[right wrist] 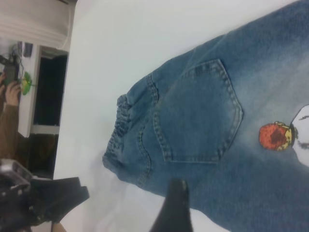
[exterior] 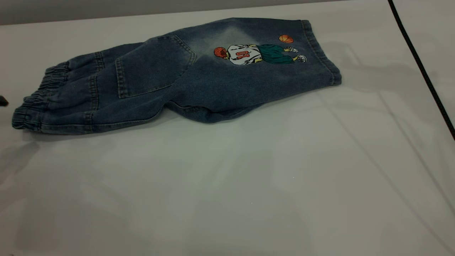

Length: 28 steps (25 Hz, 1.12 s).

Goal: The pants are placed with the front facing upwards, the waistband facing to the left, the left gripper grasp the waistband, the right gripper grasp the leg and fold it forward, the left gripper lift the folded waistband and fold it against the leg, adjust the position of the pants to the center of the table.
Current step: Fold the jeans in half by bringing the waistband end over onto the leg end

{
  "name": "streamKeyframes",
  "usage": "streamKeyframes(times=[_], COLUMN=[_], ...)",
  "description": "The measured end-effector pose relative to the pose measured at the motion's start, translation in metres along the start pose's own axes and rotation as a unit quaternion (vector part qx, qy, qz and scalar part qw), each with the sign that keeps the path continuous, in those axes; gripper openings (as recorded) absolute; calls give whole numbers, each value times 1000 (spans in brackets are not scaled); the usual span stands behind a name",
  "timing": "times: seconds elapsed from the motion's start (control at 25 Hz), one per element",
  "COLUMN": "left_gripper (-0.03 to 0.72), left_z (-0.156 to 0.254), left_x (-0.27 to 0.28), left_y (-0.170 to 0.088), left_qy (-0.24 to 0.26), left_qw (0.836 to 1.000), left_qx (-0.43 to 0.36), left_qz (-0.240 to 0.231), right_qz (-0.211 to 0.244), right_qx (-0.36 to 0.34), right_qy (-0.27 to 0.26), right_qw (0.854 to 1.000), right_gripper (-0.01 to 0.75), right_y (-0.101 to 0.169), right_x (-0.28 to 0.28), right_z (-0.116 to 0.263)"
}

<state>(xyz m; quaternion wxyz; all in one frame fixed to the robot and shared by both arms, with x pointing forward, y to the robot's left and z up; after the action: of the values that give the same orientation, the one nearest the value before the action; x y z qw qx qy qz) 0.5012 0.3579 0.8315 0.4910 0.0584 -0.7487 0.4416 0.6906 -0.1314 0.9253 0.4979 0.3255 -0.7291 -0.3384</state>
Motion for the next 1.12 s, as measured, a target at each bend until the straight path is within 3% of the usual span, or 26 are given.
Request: streamKeyframes(times=[0.24,0.6,0.96,1.12], left_gripper=[467,467,467,467], left_z=[-10,-37,-31,-31], left_x=[-11,-18,-10,-15], left_y=[13,-11,1,10], left_qy=[6,40,134,136], left_qw=[1000,996,991,991], left_qx=[19,11,5,5], left_qz=[16,85,7,-16], right_qz=[-1,-1,1,1], right_qx=[0,3,10,10], right_qy=[1,2,-2,-2], right_qw=[1000,1000,1000,1000], right_gripper=[572,572,572,572], right_y=[0,0,0,0], right_x=[0,0,0,0], right_z=[0,0,-1,-1])
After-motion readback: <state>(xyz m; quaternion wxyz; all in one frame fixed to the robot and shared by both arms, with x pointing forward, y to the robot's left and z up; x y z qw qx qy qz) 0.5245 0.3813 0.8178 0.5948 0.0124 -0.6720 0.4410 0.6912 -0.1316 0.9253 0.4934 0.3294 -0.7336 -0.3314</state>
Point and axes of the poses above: a point on each arm's last joint axis where the gripper is mounted, x pointing back along that axis away from the gripper, y along the wrist's bending axis when the last joint is at zero, z = x × y, the point moved 5 cm from there along -x, pointing out along that axis toward the gripper, and after that the axes turned 6 degrees about -x, right-handed, at the moved point
